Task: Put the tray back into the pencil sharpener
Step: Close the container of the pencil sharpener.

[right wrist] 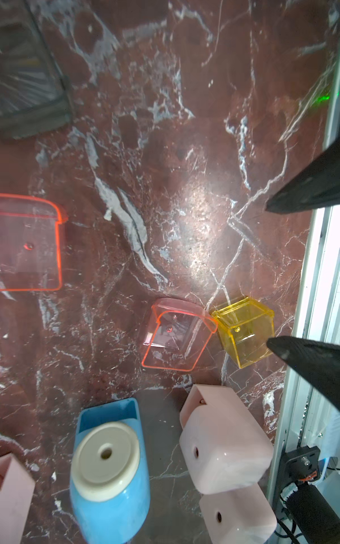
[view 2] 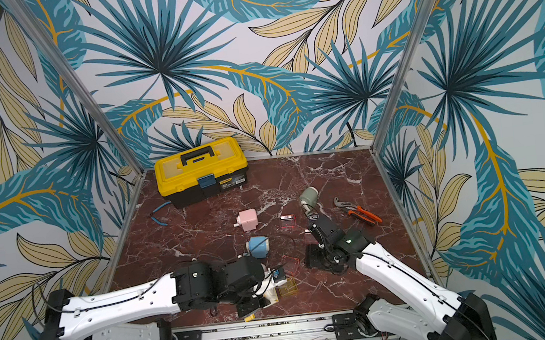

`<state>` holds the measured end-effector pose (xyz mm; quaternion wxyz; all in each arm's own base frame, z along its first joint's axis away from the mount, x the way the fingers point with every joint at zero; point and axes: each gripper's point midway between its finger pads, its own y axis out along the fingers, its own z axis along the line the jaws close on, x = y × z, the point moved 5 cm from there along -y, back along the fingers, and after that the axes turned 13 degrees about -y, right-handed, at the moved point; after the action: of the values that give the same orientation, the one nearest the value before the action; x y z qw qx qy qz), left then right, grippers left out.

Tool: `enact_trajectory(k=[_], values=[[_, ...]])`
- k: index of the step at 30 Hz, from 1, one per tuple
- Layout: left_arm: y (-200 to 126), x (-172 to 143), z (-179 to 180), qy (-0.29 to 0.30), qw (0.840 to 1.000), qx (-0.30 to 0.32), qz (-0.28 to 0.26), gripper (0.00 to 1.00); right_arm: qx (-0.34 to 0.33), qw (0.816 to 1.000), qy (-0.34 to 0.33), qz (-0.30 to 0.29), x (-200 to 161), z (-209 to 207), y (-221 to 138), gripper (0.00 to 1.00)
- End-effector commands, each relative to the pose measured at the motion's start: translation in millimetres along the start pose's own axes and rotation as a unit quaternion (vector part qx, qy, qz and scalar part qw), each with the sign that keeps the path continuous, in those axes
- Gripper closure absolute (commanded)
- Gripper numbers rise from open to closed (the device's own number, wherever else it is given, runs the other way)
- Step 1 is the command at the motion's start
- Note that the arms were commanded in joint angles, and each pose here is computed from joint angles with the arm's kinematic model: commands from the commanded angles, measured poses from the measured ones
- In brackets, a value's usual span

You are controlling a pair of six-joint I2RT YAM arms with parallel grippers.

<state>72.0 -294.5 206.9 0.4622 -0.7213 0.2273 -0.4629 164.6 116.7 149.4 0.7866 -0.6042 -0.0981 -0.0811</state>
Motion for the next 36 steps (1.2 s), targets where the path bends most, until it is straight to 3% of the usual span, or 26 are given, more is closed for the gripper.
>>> enact_trajectory(k=[1, 6, 14, 23, 28, 36], values=[[5.8, 5.8, -5.5, -0.012, 1.000, -0.010, 0.020, 1.00, 0.043, 0.999, 0.009, 0.020, -9.6, 8.1, 12.8, 0.35], [31.7, -5.4, -3.3, -0.003, 0.998, -0.008, 0.067, 1.00, 0.087, 0.996, 0.014, 0.025, -17.0, 18.5, 29.3, 0.41], [68.2, -5.2, 12.9, -0.040, 0.992, -0.001, 0.117, 0.97, 0.136, 0.990, 0.031, 0.015, -23.2, 27.6, 55.0, 0.44], [84.8, -8.0, 30.3, -0.061, 0.995, 0.010, 0.083, 0.83, 0.151, 0.988, 0.019, 0.014, -24.5, 37.0, 66.5, 0.49], [95.5, -7.2, 37.5, -0.062, 0.995, 0.033, 0.075, 0.81, 0.152, 0.988, 0.020, 0.015, -26.0, 37.0, 70.9, 0.53], [105.6, -10.4, 41.9, -0.056, 0.993, 0.050, 0.087, 0.74, 0.146, 0.989, 0.018, 0.026, -32.0, 34.7, 74.8, 0.58]])
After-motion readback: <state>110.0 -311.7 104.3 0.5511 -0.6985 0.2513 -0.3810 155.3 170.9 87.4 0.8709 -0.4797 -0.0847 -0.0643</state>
